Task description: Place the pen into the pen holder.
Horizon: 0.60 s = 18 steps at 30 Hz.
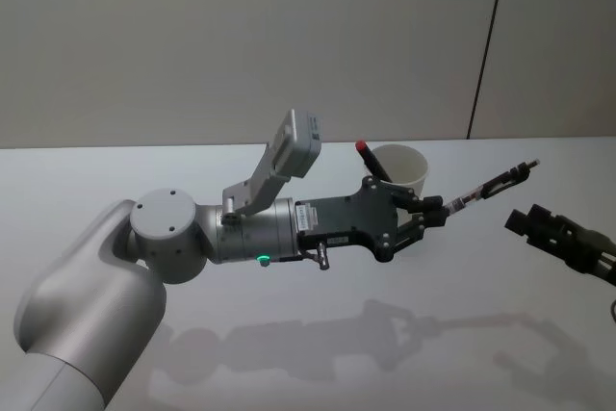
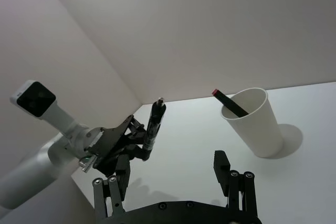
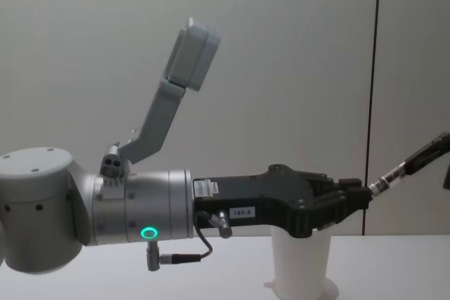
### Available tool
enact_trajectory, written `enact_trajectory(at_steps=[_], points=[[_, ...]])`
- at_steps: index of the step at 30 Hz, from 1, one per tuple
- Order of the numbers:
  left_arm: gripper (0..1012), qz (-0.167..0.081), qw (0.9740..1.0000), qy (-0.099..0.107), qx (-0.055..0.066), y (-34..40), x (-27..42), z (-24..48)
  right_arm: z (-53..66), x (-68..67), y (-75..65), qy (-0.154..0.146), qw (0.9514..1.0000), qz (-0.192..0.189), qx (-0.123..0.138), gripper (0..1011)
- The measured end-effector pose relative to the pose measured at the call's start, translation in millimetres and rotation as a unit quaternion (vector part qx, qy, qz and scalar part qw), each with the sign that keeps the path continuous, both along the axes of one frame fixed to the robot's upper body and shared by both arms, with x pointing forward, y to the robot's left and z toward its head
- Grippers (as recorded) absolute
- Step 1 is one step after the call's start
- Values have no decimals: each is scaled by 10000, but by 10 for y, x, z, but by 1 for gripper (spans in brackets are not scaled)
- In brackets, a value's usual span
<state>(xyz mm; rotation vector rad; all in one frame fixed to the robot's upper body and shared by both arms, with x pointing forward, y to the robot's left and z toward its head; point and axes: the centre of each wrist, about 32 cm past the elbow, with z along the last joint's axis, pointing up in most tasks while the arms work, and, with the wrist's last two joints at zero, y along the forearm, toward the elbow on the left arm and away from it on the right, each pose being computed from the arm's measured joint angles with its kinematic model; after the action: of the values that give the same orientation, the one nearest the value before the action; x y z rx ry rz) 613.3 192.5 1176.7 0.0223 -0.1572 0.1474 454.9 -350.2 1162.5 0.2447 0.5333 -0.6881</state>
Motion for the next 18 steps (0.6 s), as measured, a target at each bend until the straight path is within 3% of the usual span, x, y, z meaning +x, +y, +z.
enact_trajectory(at_steps=[18], points=[[136, 0, 10000, 0, 0, 0, 0, 0, -41, 21, 16, -117, 9986, 228, 465, 1001]])
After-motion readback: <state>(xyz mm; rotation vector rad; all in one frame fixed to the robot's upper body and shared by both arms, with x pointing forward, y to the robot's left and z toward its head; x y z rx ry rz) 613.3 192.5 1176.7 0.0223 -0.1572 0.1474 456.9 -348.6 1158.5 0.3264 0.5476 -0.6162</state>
